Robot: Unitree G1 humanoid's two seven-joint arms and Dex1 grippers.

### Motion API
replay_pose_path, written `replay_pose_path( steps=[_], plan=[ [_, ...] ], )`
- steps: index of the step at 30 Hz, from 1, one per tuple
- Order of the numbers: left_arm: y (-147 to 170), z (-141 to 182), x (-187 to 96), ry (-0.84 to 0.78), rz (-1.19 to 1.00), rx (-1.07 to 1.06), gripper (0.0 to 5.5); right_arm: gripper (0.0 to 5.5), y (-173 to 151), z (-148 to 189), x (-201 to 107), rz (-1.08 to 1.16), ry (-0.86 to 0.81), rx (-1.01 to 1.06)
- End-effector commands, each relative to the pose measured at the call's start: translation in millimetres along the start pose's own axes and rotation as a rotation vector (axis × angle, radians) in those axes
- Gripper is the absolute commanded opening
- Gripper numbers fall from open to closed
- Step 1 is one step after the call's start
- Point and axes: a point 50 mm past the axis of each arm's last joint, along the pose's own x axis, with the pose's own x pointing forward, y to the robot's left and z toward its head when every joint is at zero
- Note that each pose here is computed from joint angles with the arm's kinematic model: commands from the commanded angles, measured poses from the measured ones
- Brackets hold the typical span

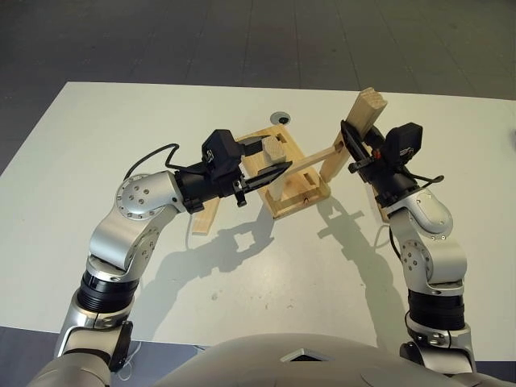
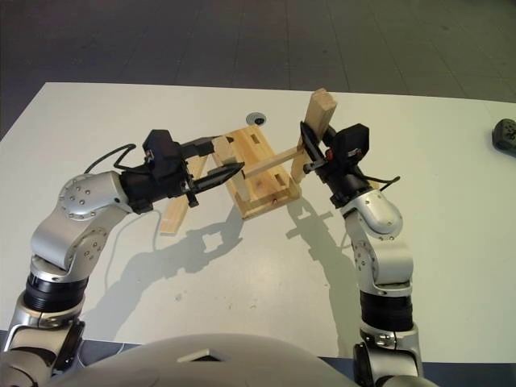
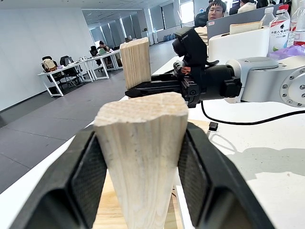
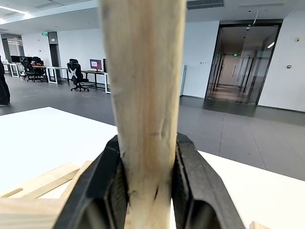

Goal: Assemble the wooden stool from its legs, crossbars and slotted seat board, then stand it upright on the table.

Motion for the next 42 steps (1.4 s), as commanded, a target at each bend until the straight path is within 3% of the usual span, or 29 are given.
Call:
replay_pose_path(
  steps=[1,9,20,28,42],
  plan=[
    [-7.7,-30.2,-3.1,0.150,-0.014,-0.090,2.03,1.02,12.5,-6.7,2.5,0.087,-0.011,0.042],
    [-10.2,-33.8,-1.5,0.156,-0.016,-0.095,2.03,1.02,8.3,-13.7,-5.9,0.051,-0.001,0.105],
    [-12.5,-40.2,-1.4,0.174,-0.013,-0.087,2.03,1.02,30.8,12.2,3.4,0.160,-0.055,0.110],
    [-13.1,-42.1,-3.0,0.178,-0.006,-0.091,2.03,1.02,29.1,20.6,4.2,0.158,-0.064,0.106],
    [-11.1,-44.2,-4.8,0.186,0.004,-0.091,2.03,1.02,26.7,22.6,4.5,0.278,0.043,0.272]
  ],
)
